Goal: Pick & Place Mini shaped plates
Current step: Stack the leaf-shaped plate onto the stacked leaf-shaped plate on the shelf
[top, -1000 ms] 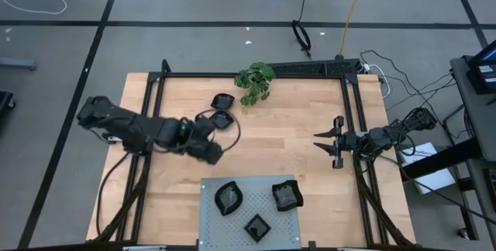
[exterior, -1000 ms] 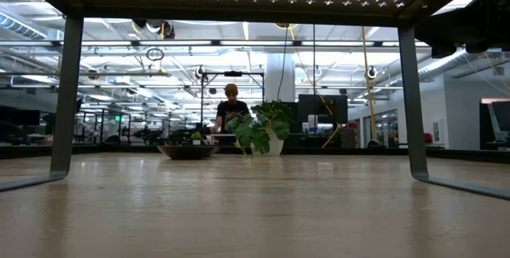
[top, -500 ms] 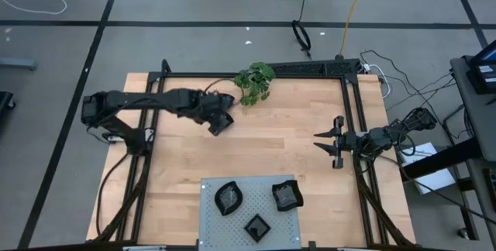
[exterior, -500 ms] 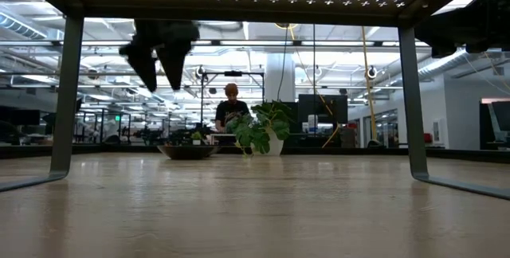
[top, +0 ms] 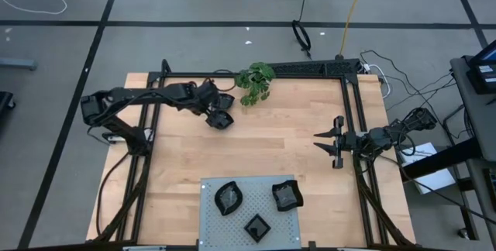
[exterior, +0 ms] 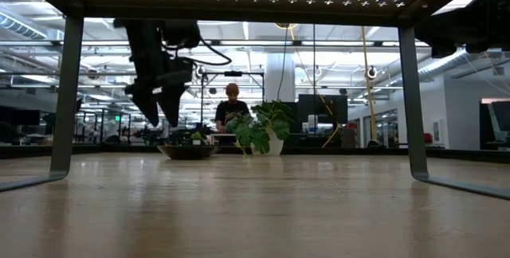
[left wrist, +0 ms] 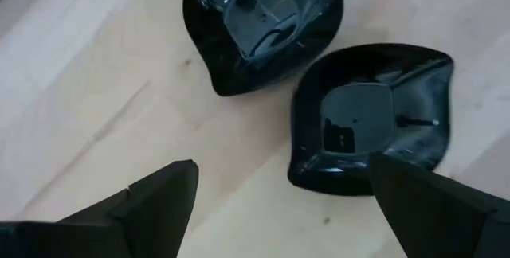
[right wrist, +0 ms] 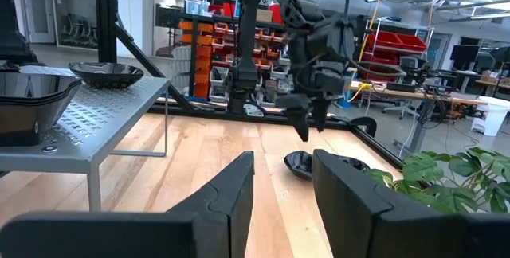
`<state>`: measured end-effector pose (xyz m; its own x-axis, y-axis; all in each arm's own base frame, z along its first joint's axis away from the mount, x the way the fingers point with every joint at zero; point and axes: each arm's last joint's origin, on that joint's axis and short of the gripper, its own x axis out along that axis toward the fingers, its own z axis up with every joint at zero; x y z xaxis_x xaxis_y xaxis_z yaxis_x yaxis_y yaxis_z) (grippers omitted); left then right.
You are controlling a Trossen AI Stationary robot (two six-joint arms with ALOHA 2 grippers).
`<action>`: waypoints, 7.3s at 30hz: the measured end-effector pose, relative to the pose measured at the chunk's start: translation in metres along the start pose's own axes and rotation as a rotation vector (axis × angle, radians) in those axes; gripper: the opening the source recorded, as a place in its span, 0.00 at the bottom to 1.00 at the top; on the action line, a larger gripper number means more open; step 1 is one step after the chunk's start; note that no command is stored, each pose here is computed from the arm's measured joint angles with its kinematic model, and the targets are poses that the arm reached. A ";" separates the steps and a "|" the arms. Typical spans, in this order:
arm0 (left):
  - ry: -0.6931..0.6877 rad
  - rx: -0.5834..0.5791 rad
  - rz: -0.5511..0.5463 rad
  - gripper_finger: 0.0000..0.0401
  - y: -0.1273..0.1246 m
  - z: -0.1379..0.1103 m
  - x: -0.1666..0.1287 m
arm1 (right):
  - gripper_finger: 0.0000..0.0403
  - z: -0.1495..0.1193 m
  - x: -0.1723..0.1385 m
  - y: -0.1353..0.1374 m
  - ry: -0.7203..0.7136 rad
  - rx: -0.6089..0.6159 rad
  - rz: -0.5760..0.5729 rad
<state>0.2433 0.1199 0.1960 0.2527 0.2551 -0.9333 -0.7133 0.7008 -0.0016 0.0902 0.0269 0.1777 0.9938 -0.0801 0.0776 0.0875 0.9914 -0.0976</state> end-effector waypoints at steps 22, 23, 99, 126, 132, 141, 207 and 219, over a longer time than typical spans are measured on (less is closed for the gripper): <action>0.033 -0.012 -0.080 0.67 0.006 0.001 0.056 | 0.29 0.000 0.000 0.000 0.000 0.000 0.000; 0.031 -0.013 -0.077 0.64 0.006 0.001 0.056 | 0.29 0.000 0.000 0.000 0.000 0.000 0.000; -0.489 -0.348 -0.453 0.01 -0.095 -0.091 -0.145 | 0.29 0.000 0.000 0.000 0.000 0.000 0.000; -0.306 -0.433 -0.456 0.00 -0.222 -0.148 -0.214 | 0.29 0.000 0.000 0.000 0.000 0.000 0.000; -0.224 -0.540 -0.478 0.00 -0.229 -0.159 -0.211 | 0.29 0.000 0.000 0.000 0.000 0.000 0.000; -0.125 -0.614 -0.512 0.00 -0.243 -0.171 -0.205 | 0.29 0.000 0.000 0.000 0.000 0.000 0.000; 0.055 -1.067 -0.385 0.08 -0.261 -0.181 -0.171 | 0.29 0.000 0.000 0.000 0.000 0.000 0.000; 0.029 -1.072 -0.384 0.36 -0.259 -0.181 -0.171 | 0.29 0.000 0.000 0.000 0.000 0.000 0.000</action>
<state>0.2667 -0.2263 0.2910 0.5697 0.1209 -0.8129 -0.7869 -0.2050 -0.5820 0.0901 0.0269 0.1777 0.9938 -0.0802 0.0776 0.0876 0.9913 -0.0977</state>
